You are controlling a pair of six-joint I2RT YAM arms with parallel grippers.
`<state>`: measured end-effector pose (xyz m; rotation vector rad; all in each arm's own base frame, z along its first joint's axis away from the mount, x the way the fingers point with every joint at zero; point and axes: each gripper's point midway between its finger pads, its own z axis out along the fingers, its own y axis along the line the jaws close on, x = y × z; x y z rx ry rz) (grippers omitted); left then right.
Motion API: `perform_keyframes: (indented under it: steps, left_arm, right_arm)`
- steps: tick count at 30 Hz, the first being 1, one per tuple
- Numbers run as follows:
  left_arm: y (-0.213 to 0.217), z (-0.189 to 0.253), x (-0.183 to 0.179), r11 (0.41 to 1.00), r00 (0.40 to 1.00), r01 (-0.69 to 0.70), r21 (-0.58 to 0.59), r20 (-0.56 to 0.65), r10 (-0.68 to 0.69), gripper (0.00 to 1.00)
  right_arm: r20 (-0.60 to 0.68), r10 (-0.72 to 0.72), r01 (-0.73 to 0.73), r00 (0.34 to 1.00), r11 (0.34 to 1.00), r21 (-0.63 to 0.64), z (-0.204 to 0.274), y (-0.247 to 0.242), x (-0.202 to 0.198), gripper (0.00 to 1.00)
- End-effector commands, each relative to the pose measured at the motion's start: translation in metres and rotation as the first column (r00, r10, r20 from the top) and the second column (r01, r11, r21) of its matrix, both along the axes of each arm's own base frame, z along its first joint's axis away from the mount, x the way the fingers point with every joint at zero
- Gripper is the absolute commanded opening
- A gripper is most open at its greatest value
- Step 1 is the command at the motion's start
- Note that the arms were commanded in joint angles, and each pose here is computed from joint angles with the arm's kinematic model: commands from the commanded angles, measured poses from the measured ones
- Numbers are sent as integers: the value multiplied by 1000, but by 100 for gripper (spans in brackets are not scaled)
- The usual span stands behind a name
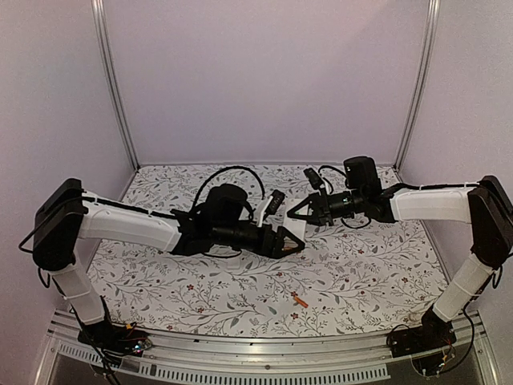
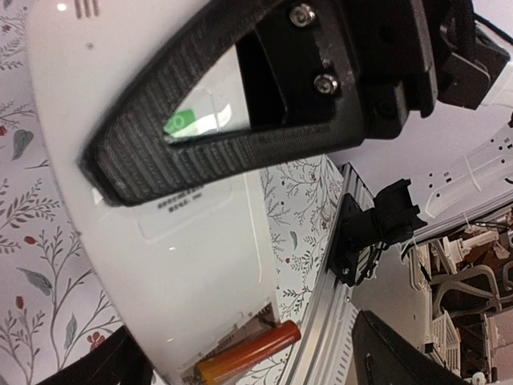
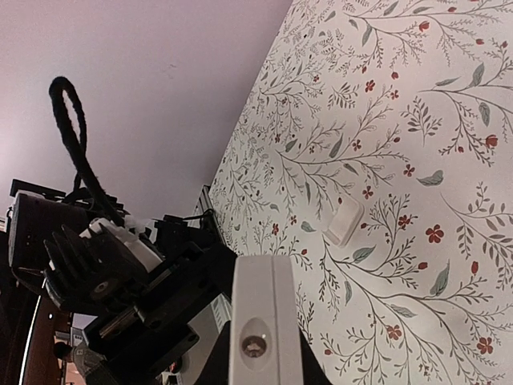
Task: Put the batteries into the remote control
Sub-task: Load the battery into the battery compartment.
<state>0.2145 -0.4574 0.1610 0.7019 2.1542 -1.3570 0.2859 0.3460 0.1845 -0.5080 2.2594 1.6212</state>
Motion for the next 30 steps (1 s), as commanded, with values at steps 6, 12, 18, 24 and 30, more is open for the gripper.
perform_keyframes:
  steps: [6,12,18,24,30]
  left_arm:
    - [-15,4,-7,999,999,44,-19,0,-44,76]
    - [-16,5,-8,998,999,53,-22,5,-52,72]
    - [-18,6,-10,998,998,64,-24,12,-64,71]
    - [-19,3,-10,998,998,69,-9,12,-69,71]
    - [-19,3,-10,998,998,66,1,22,-66,70]
  right_arm:
    - [24,1,-2,1000,1000,18,9,5,4,0]
    - [24,3,-4,1000,1000,19,9,5,4,0]
    - [26,4,-5,1000,1000,21,9,5,4,0]
    - [25,4,-5,1000,1000,21,10,5,4,0]
    - [23,2,-2,1000,1000,18,9,5,5,0]
